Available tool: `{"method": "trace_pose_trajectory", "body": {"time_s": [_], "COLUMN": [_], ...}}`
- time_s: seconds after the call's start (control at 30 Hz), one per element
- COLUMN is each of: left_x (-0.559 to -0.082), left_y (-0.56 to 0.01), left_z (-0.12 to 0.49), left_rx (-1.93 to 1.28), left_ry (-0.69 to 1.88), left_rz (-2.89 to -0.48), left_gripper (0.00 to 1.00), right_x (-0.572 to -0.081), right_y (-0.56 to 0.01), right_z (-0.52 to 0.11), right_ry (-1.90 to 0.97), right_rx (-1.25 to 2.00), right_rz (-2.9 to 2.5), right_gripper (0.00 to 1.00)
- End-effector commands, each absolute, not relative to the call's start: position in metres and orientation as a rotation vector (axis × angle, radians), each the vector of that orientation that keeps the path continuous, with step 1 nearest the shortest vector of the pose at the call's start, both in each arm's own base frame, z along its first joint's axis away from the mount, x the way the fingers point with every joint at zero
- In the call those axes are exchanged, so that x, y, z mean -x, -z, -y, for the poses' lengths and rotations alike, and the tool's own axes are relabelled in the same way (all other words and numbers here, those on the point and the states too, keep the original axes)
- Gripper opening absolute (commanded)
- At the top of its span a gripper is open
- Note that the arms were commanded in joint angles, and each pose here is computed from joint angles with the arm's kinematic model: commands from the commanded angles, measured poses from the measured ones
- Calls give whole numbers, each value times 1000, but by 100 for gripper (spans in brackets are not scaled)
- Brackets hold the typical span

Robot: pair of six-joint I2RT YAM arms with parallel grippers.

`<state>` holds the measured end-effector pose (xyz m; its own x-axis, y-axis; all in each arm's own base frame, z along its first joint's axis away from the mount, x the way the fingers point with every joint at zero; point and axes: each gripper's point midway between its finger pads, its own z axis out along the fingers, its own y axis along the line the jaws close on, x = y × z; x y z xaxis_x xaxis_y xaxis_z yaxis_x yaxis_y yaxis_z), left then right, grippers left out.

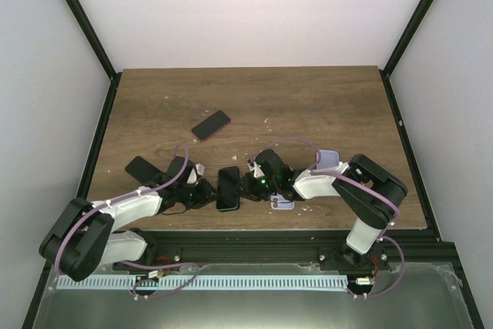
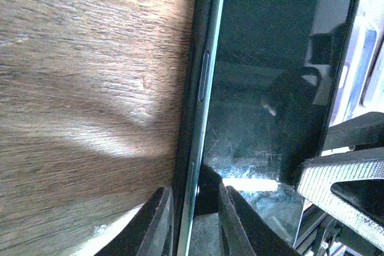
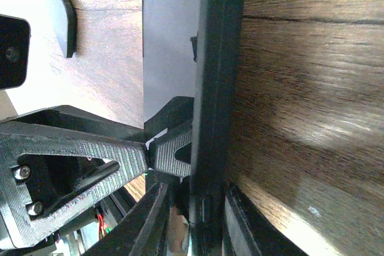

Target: Put the phone into the phone case

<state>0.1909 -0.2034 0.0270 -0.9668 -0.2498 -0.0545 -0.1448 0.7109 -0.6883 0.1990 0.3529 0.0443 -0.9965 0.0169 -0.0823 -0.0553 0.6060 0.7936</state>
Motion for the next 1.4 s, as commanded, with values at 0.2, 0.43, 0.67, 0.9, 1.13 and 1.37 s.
{"method": "trace_pose_trajectory", "body": {"time_s": [0.2,0.43,0.67,0.9,1.13,1.37], "left_x": [-189,-200,-218,-230,-219,-208], "left_y": [-27,-53,-104,-172,-245,-266], "left_z": [207,208,191,174,191,198], "left_rx": [325,295,307,219,-33,-131], "left_ry": [1146,1178,1265,1451,1713,1861], "left_rz": [-2769,-2710,-2588,-2396,-2159,-2045], "left_gripper": [26,33,53,69,74,68], "right_x": [-189,-192,-204,-197,-168,-156], "right_y": [-51,-62,-105,-181,-256,-287], "right_z": [-365,-365,-360,-351,-346,-348], "right_ry": [-1479,-1502,-1567,-1649,-1829,-1961], "right_rx": [113,131,227,439,653,722], "right_rz": [-2710,-2679,-2518,-2238,-1935,-1796], "right_gripper": [11,3,1,1,2,3]}}
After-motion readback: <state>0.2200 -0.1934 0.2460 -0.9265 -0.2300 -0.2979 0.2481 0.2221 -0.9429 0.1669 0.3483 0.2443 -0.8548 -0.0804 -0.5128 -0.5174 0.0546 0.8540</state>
